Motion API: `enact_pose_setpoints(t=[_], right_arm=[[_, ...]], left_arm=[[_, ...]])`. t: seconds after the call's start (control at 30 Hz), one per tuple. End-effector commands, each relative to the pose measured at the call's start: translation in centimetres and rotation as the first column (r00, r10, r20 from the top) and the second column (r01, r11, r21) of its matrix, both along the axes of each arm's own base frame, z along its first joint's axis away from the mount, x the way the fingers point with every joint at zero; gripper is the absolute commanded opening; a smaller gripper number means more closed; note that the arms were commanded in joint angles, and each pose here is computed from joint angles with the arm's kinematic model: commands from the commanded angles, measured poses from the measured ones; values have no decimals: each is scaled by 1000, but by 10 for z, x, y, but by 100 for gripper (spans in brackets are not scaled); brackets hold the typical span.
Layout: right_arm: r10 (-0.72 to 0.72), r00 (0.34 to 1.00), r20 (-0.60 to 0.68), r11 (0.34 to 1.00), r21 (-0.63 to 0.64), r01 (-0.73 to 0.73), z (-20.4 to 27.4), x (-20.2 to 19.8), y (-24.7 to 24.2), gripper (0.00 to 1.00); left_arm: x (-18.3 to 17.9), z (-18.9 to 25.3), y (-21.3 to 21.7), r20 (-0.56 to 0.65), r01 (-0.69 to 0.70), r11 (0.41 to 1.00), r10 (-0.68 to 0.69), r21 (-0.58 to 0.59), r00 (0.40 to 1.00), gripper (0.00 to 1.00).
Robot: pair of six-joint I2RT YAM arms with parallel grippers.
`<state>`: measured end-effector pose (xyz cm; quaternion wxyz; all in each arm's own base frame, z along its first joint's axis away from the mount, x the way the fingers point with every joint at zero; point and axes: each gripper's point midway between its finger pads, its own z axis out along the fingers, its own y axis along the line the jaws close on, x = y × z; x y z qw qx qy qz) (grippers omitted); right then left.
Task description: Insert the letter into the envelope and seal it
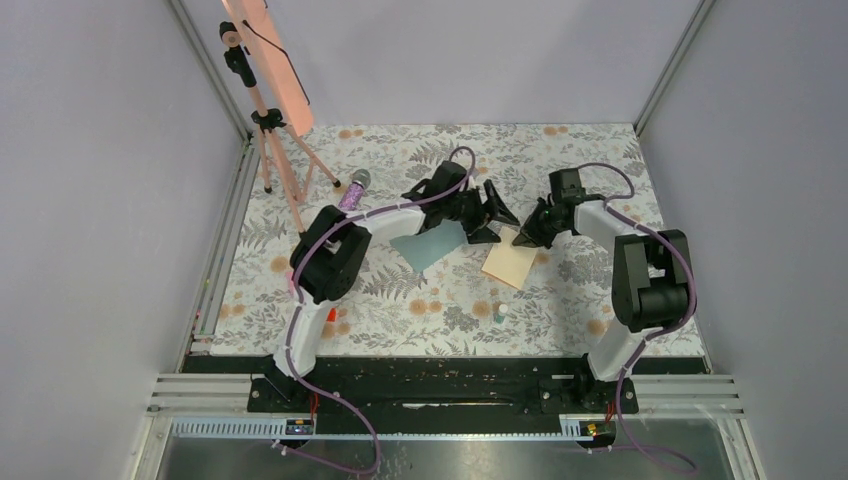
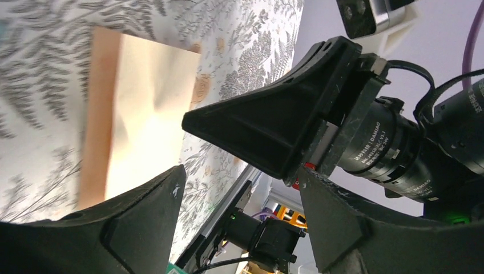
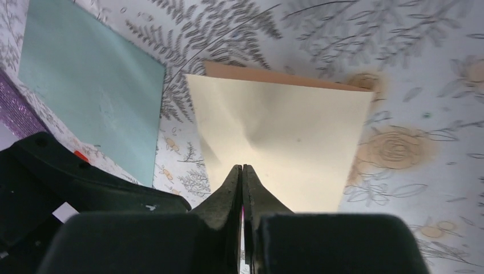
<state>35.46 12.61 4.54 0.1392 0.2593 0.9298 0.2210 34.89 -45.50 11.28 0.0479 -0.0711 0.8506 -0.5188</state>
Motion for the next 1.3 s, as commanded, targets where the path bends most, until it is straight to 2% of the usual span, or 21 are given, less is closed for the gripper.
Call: enact_pose_setpoints(t=[0.0,0.13,0.27,0.47,0.67,0.83,1.0,1.17,1.27], right_arm=[[-43,999,25,999,-1,43,7,-3,-21,0],[-32,999,-24,999,-8,32,-3,-16,-23,0],[-23,996,-81,1000,2,24,-19,-24,-21,0],[-23,995,-93,1000,3,23,-19,-28,-20,0],[-30,994,-104,999,36,34,-11,-43,-11,0],[-67,990,-128,998,-2,67,-21,-63,-7,0],[-72,987,-142,996,38,78,-33,-69,6,0],[-68,985,-157,997,16,71,-44,-64,7,0],[-77,983,-166,997,2,78,-49,-63,5,0]], left_arm=[[6,-14,-15,20,25,1000,-25,7,999,74],[10,-33,-15,23,25,999,-26,44,999,73],[3,-65,-4,-34,35,990,-31,136,999,73],[-9,-93,12,-79,43,976,-26,212,996,73],[-16,-89,20,-60,51,970,-38,236,997,71],[-20,-91,37,-33,50,948,-42,316,999,65],[-28,-91,53,-17,42,927,-39,373,999,65],[-30,-76,49,-12,47,944,-45,327,999,65],[-27,-48,40,27,43,966,-52,253,998,65]])
